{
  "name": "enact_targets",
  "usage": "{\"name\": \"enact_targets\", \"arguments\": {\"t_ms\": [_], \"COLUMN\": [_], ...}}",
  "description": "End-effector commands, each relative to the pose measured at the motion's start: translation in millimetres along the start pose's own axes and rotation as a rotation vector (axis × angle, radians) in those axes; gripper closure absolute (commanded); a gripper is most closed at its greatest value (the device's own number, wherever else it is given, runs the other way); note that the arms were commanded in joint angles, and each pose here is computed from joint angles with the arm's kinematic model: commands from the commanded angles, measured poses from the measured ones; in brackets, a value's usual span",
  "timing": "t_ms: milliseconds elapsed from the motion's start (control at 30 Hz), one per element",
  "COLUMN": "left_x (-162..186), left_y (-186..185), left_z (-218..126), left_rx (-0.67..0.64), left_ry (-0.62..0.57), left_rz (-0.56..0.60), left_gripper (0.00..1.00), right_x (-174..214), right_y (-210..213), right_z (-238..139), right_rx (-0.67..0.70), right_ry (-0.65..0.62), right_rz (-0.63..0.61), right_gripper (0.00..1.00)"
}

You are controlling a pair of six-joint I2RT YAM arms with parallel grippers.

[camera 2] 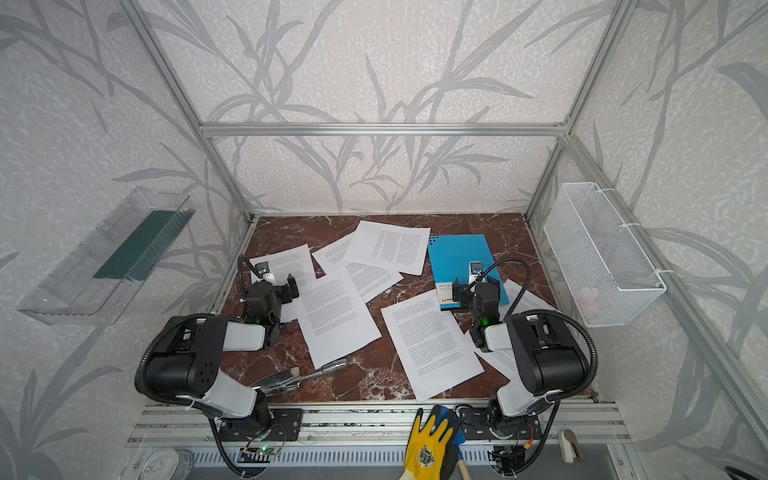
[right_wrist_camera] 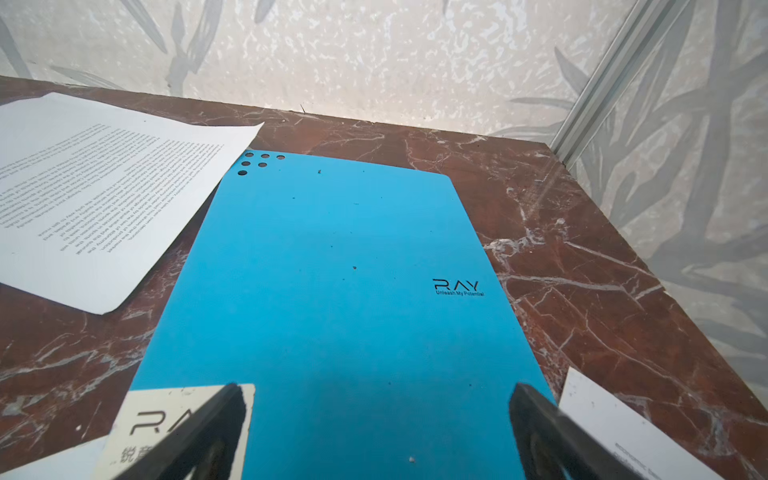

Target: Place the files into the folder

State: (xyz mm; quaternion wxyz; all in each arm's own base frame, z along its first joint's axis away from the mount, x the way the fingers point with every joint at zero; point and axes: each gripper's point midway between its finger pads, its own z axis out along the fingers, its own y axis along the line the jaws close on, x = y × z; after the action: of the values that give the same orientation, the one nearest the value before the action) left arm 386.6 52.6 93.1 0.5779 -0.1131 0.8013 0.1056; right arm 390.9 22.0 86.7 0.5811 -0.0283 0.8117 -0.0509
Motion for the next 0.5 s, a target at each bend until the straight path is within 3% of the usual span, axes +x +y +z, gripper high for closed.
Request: {"name": "enact_targets", "arguments": {"t_ms": [0,467], "left_x": [-6.1,-7.2], "left_y": [-2.0,-9.4], "left_z": [2.1,-5.4], "left_rx": [0.006,0.008], "left_ry": [-0.02,-0.059], "left_rz": [0.009,0.052], "left_gripper": [0.01,0.01], "right_x": [-10.2,-10.8], "right_y": [0.0,1.3], "right_z": [0.6,-1.5], "right_rx": [0.015,0.036], "right_ry": [-0.04,-0.052], "right_rz": [-0.011,-0.028], "right_gripper": [0.01,0.01]}}
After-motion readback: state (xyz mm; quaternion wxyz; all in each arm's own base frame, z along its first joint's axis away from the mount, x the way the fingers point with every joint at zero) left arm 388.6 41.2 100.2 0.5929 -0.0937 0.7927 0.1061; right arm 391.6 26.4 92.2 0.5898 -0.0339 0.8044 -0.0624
